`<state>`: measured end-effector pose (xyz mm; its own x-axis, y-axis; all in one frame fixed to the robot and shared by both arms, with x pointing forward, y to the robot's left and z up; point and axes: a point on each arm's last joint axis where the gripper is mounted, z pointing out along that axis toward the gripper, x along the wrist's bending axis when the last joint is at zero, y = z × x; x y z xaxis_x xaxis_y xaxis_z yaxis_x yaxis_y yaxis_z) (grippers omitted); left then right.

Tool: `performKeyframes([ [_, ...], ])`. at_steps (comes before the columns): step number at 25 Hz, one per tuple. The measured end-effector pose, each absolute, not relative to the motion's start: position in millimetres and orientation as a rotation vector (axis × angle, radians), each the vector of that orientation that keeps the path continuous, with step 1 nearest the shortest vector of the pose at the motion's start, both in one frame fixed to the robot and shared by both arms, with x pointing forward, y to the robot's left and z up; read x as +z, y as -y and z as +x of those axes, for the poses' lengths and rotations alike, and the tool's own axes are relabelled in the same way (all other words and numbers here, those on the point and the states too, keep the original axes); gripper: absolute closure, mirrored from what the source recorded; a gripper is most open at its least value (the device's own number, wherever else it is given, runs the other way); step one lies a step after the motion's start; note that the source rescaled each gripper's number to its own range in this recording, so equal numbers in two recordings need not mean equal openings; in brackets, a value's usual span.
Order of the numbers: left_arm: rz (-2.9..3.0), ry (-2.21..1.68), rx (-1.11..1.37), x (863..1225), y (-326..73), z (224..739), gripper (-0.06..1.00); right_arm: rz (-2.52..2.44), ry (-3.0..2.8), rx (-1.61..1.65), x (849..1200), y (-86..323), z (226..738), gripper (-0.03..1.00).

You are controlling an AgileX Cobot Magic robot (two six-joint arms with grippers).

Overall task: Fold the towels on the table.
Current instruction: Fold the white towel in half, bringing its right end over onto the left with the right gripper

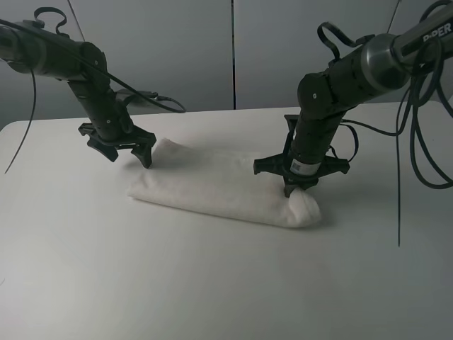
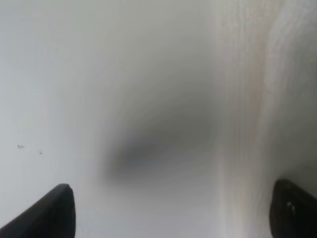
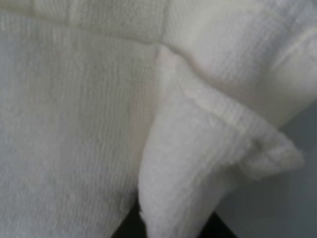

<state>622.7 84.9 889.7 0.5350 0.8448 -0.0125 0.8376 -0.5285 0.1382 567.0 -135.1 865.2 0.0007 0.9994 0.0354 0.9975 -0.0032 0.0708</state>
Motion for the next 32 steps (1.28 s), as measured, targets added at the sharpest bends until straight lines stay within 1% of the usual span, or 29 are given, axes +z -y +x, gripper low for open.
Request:
performKeyframes([
  [4,2.665,-1.464,0.094,881,-87,623,-0.06,2.210,-2.200,0.119,865,135,567,0.97],
  [12,2.661,-1.483,0.103,880,-87,624,-0.06,2.216,-2.207,0.131,866,134,567,0.97],
  [16,2.669,-1.478,0.120,880,-88,625,-0.06,2.230,-2.216,0.192,877,133,566,0.97],
  [23,2.677,-1.486,0.113,874,-88,626,-0.06,2.253,-2.215,0.450,918,124,565,0.97],
  [27,2.677,-1.486,0.113,874,-88,626,-0.06,2.309,-2.243,0.592,924,115,564,0.97],
  [32,2.679,-1.487,0.112,874,-88,626,-0.06,2.377,-2.293,0.861,932,98,565,0.97],
])
